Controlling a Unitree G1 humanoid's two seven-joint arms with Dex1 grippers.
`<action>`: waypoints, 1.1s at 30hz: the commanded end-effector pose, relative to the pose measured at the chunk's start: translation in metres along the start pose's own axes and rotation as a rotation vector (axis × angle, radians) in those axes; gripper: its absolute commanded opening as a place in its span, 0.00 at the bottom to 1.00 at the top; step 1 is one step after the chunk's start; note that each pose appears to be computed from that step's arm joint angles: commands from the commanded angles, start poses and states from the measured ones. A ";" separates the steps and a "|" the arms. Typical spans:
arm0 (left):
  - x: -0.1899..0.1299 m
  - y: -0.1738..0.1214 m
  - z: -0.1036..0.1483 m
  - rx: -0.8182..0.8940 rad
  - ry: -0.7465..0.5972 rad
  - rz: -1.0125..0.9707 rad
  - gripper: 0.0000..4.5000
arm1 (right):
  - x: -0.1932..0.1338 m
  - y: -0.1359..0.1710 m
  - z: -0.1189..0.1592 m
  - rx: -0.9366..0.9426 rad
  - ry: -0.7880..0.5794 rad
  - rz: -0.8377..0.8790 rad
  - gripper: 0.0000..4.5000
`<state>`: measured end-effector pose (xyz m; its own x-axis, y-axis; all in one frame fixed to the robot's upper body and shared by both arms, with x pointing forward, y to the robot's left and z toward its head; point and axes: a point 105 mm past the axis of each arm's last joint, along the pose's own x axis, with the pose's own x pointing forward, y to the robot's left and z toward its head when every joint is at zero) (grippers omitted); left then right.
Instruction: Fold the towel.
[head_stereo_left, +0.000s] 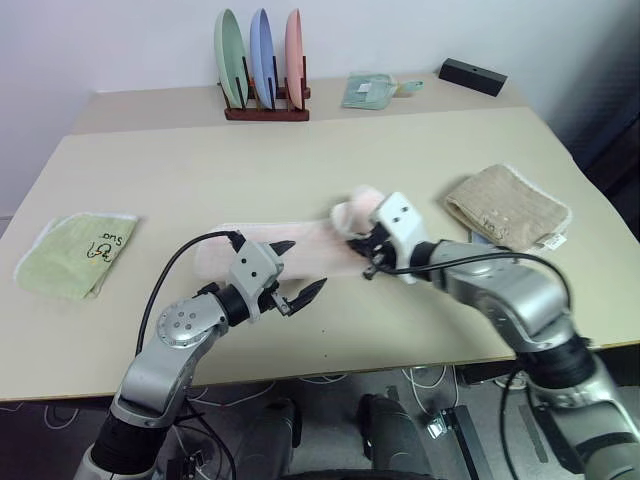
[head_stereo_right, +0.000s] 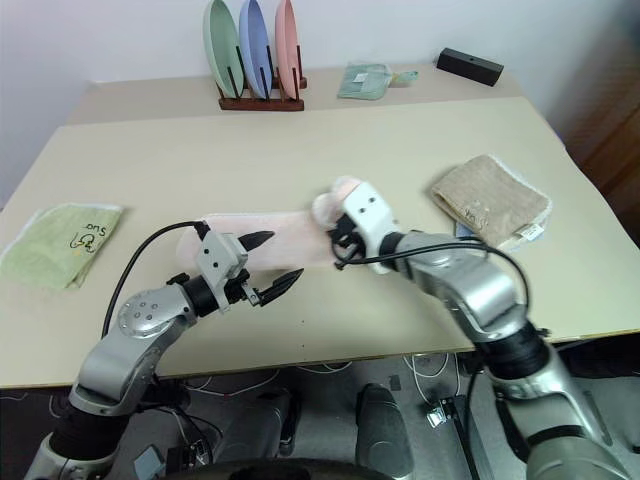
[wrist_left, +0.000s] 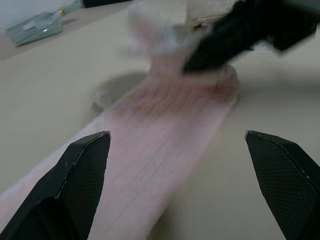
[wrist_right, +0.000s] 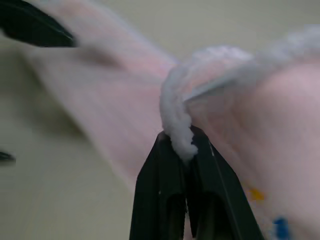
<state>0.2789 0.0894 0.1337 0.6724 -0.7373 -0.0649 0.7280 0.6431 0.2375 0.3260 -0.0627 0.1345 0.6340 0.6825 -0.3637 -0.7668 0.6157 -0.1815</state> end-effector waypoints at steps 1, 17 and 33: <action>-0.003 -0.002 0.010 0.029 -0.036 0.014 0.99 | 0.007 -0.002 0.007 -0.056 -0.024 -0.016 0.01; -0.010 0.008 0.007 0.016 -0.019 0.066 0.99 | -0.038 -0.014 0.034 -0.102 -0.217 0.065 0.87; -0.037 0.033 -0.016 -0.154 0.011 0.346 0.99 | 0.037 -0.037 -0.041 -0.046 -0.050 0.005 0.00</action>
<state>0.2825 0.1350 0.1161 0.8636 -0.5004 -0.0620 0.5042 0.8589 0.0899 0.3797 -0.0810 0.1000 0.6628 0.6883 -0.2949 -0.7477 0.6300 -0.2100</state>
